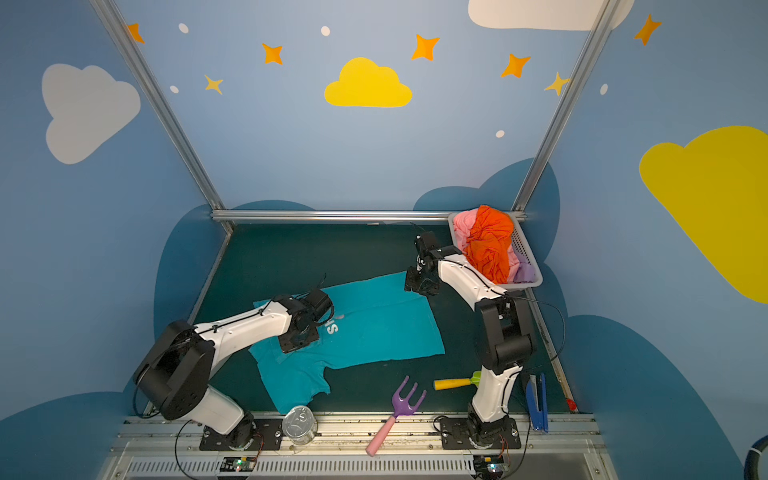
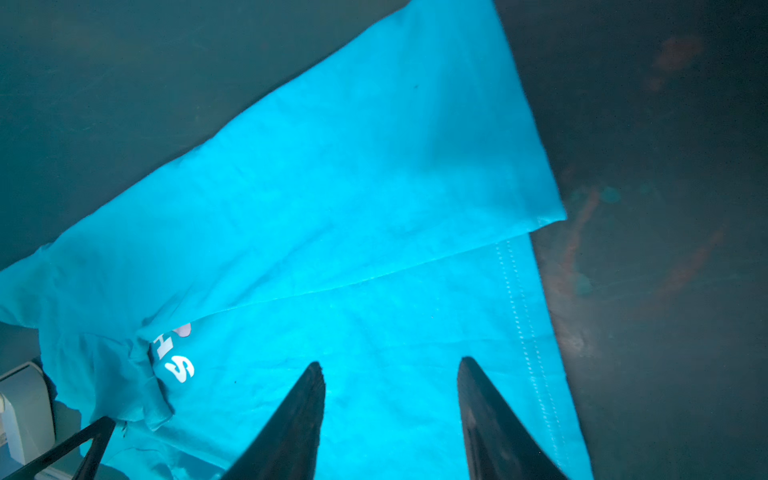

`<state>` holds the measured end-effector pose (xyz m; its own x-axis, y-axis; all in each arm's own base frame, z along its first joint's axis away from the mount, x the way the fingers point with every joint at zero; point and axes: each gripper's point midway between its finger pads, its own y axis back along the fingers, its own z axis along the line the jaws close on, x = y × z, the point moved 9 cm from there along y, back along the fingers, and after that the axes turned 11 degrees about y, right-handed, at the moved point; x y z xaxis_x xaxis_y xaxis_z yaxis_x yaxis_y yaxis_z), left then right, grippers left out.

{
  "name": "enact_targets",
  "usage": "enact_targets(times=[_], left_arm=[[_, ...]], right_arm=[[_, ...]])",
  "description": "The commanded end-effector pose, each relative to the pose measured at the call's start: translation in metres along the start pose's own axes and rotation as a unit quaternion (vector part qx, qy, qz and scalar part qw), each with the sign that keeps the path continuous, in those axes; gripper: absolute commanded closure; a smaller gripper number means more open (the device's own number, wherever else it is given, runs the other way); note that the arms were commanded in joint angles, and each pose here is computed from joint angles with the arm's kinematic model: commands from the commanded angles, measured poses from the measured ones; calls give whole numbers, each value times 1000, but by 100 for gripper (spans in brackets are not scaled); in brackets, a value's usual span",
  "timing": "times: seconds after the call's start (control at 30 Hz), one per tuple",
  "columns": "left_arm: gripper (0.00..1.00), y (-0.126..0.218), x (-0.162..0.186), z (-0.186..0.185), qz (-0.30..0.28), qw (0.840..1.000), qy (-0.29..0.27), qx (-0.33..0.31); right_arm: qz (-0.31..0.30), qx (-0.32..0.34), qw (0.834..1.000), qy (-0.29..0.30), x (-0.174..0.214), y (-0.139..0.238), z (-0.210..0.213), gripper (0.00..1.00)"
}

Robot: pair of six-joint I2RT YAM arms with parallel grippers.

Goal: Fold and stack the t-shirts

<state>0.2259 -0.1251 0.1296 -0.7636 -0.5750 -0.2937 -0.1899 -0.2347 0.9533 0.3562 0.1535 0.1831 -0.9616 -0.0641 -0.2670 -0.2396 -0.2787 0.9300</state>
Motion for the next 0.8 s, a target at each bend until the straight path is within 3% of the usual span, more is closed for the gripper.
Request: enact_targets(times=[0.0, 0.37, 0.4, 0.47, 0.5, 0.6, 0.77], left_arm=[[94, 10, -5, 7, -11, 1000, -10, -17], [95, 25, -9, 12, -24, 1000, -9, -6], [87, 24, -9, 12, -23, 1000, -10, -6], [45, 19, -6, 8, -13, 1000, -16, 5], [35, 17, -5, 6, -8, 1000, -17, 10], [28, 7, -1, 0, 3, 1000, -17, 18], [32, -13, 1, -6, 0, 1000, -26, -16]], right_arm=[[-2, 19, 1000, -3, 3, 11, -10, 48], [41, 39, 997, -47, 0, -16, -45, 48], [43, 38, 997, -47, 0, -18, -45, 48], [45, 35, 997, -50, -1, -19, -47, 48], [46, 35, 997, -50, -1, -20, -48, 48], [45, 31, 997, -49, -2, -19, -48, 48], [42, 29, 997, -51, -4, -15, -50, 49]])
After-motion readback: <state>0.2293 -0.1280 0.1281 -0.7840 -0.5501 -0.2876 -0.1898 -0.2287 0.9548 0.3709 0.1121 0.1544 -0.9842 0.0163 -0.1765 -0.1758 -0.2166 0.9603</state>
